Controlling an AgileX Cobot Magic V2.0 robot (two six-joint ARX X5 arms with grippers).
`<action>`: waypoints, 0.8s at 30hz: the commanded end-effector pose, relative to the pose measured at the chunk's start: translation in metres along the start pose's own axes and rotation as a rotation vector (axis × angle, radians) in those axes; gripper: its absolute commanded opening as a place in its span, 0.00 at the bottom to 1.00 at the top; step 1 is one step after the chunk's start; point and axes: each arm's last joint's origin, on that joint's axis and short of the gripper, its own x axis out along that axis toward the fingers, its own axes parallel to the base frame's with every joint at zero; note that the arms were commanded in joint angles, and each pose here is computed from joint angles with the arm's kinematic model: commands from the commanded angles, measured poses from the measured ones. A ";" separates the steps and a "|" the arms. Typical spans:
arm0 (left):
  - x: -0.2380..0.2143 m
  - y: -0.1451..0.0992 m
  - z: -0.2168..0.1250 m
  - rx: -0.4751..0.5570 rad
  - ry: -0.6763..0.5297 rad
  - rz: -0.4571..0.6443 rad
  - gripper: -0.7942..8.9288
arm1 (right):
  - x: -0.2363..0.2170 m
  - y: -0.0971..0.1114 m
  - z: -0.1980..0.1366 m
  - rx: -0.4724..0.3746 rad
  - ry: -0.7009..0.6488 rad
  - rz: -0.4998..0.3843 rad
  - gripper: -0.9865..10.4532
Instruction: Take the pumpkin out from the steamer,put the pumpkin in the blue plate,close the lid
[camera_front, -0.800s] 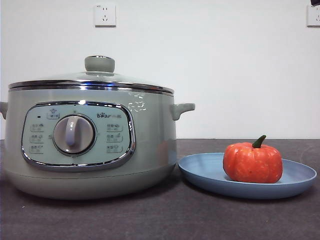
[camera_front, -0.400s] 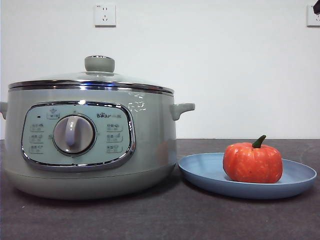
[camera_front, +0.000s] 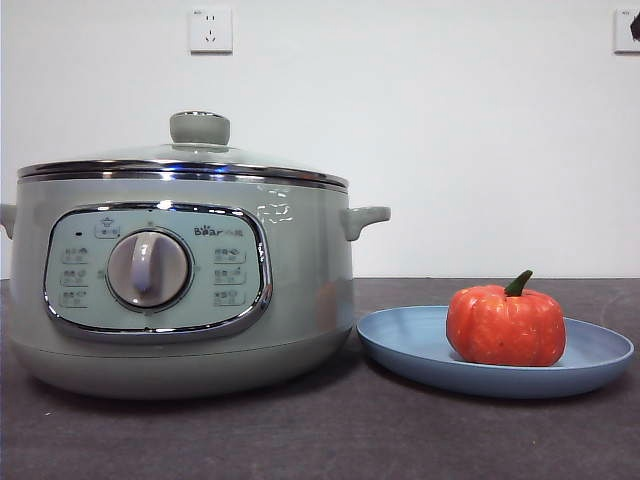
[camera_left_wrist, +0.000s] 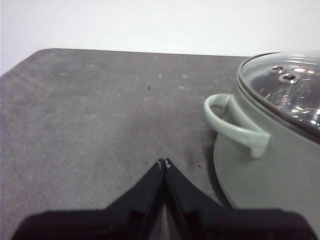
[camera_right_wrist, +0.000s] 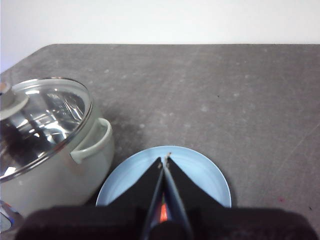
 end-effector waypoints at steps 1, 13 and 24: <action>0.003 0.001 -0.009 -0.017 0.020 0.004 0.08 | 0.000 0.000 -0.001 0.008 0.001 0.001 0.09; 0.003 0.001 -0.010 -0.025 0.031 0.010 0.08 | 0.000 0.000 -0.001 0.008 0.004 0.001 0.09; 0.003 0.001 -0.010 -0.025 0.031 0.010 0.08 | 0.000 0.000 -0.001 0.008 0.004 0.001 0.09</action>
